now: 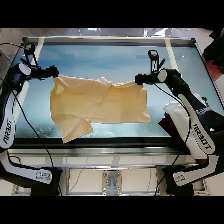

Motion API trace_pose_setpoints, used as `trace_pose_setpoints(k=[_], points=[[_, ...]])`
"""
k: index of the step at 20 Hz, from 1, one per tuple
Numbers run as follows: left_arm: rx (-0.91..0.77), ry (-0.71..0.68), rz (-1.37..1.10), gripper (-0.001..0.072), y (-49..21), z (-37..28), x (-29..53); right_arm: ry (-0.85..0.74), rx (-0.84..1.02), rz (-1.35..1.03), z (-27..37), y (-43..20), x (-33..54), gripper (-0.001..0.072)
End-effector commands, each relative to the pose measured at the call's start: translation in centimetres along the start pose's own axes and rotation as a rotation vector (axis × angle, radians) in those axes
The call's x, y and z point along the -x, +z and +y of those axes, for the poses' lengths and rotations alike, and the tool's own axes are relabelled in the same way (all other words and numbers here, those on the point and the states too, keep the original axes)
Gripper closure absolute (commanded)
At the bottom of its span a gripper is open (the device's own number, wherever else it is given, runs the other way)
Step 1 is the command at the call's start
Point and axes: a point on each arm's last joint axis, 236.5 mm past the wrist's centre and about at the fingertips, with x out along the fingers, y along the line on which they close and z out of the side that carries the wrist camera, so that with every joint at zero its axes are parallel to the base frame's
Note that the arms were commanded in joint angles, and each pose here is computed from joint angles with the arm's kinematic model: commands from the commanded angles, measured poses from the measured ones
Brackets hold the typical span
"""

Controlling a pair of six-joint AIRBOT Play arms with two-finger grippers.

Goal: Fold the shirts.

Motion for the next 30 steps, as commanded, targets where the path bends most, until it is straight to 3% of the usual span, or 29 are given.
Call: trace_pose_setpoints(k=[1,3,4,5,6,8,10,11,12,14,15,17,19,21,30], points=[[0.053,-0.028,-0.077,0.0017,2.7,-0.4,2.8,-0.023,-0.019,-0.081,-1.0,4.7,2.5,0.0224],[0.031,0.005,-0.105,0.002,4.3,1.0,8.0,-0.118,0.031,0.019,-4.1,5.0,7.0,0.0227],[0.009,0.044,-0.09,0.0078,4.2,2.5,10.5,-0.174,0.056,0.07,-6.2,4.7,9.9,0.0255],[-0.035,0.092,-0.044,0.033,3.1,4.3,12.9,-0.207,0.091,0.094,-7.6,4.6,12.6,0.035],[-0.05,0.144,0.023,0.0531,1.2,6.4,15.0,-0.23,0.108,0.105,-8.7,4.4,15.6,0.0389],[0.04,0.214,0.112,0.0535,-3.2,10.5,17.7,-0.265,0.102,0.124,-10.2,3.5,21.0,0.0388],[0.234,0.243,0.127,0.0535,-7.2,13.2,18.7,-0.292,0.076,0.19,-11.2,0.5,25.3,0.0387],[0.323,0.236,0.142,0.0533,-9.2,13.7,18.7,-0.298,0.044,0.214,-11.6,-1.4,26.9,0.0383],[0.382,0.224,0.169,0.0464,-11.4,13.9,18.3,-0.285,0.012,0.224,-11.5,-3.3,27.6,0.0376],[0.434,0.213,0.241,-0.0004,-14.9,14.0,17.1,-0.217,-0.067,0.231,-10.4,-7.7,27.1,0.0361],[0.467,0.202,0.271,0.0002,-16.2,13.8,16.4,-0.176,-0.112,0.222,-9.7,-9.9,26.2,0.0357],[0.577,0.118,0.309,0.0004,-17.5,12.4,14.3,-0.086,-0.218,0.175,-7.7,-12.8,24.1,0.0258],[0.746,-0.044,0.328,0.0012,-17.3,9.9,11.5,0.033,-0.316,0.121,-5.1,-13.8,22.5,0.0258],[0.812,-0.196,0.369,0.0013,-17.8,8.0,9.3,0.099,-0.355,0.103,-3.6,-13.6,22.2,0.0258],[0.757,-0.215,0.501,0.0013,-23.2,9.2,6.1,0.135,-0.376,0.089,-2.8,-13.1,22.3,0.026]])
